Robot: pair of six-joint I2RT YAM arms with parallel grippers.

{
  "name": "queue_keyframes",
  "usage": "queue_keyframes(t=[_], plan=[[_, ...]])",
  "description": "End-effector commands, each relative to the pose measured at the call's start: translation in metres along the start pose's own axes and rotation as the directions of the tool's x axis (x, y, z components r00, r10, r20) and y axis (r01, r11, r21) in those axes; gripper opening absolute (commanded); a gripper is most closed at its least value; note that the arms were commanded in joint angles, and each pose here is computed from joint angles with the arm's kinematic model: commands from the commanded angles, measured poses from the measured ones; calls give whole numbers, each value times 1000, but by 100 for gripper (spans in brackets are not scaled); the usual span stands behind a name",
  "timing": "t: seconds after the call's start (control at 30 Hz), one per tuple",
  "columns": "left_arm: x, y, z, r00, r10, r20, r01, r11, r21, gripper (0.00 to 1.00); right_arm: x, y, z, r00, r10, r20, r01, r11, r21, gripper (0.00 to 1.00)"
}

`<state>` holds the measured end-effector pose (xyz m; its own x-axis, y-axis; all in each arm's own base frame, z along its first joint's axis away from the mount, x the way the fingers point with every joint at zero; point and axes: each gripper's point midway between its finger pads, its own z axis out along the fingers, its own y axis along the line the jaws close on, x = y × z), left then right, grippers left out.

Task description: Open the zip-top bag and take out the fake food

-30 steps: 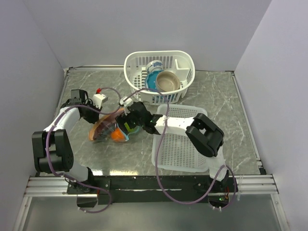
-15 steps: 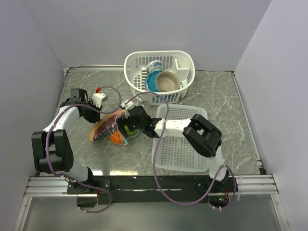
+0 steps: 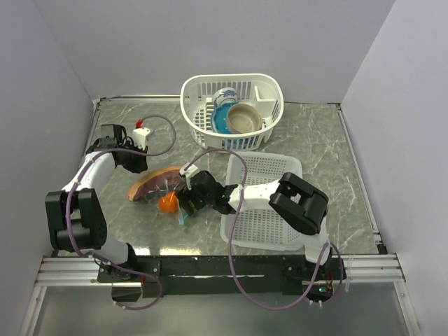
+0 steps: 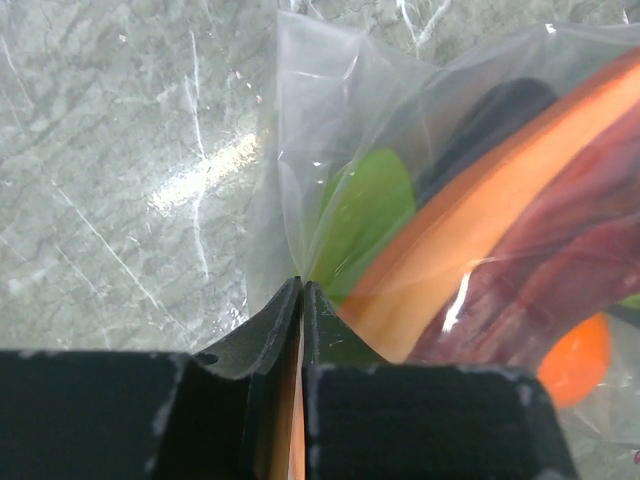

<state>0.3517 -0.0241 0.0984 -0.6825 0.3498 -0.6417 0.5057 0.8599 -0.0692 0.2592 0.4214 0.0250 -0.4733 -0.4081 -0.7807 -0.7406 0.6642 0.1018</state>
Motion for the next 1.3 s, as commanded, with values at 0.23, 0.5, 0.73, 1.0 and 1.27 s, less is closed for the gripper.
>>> queue_keyframes(t=[0.23,0.5,0.73,1.0,1.27], plan=[[4,16,11,1000,-7,15,8,996,-85,1,-33,-3,-58,994,7,112,-14,998,62,63],[-21,34,1,999,10,47,-3,989,-150,1,-84,-7,-121,960,34,277,-55,996,70,62],[-60,14,-22,992,-8,127,17,997,-70,1,-87,-57,-169,925,75,373,-174,955,239,46],[-50,-3,-17,994,27,104,-19,997,-80,1,5,-156,-182,932,275,237,-363,712,601,79],[-81,-19,-37,988,61,142,-49,995,-89,1,2,-167,-187,915,297,273,-402,623,671,100]])
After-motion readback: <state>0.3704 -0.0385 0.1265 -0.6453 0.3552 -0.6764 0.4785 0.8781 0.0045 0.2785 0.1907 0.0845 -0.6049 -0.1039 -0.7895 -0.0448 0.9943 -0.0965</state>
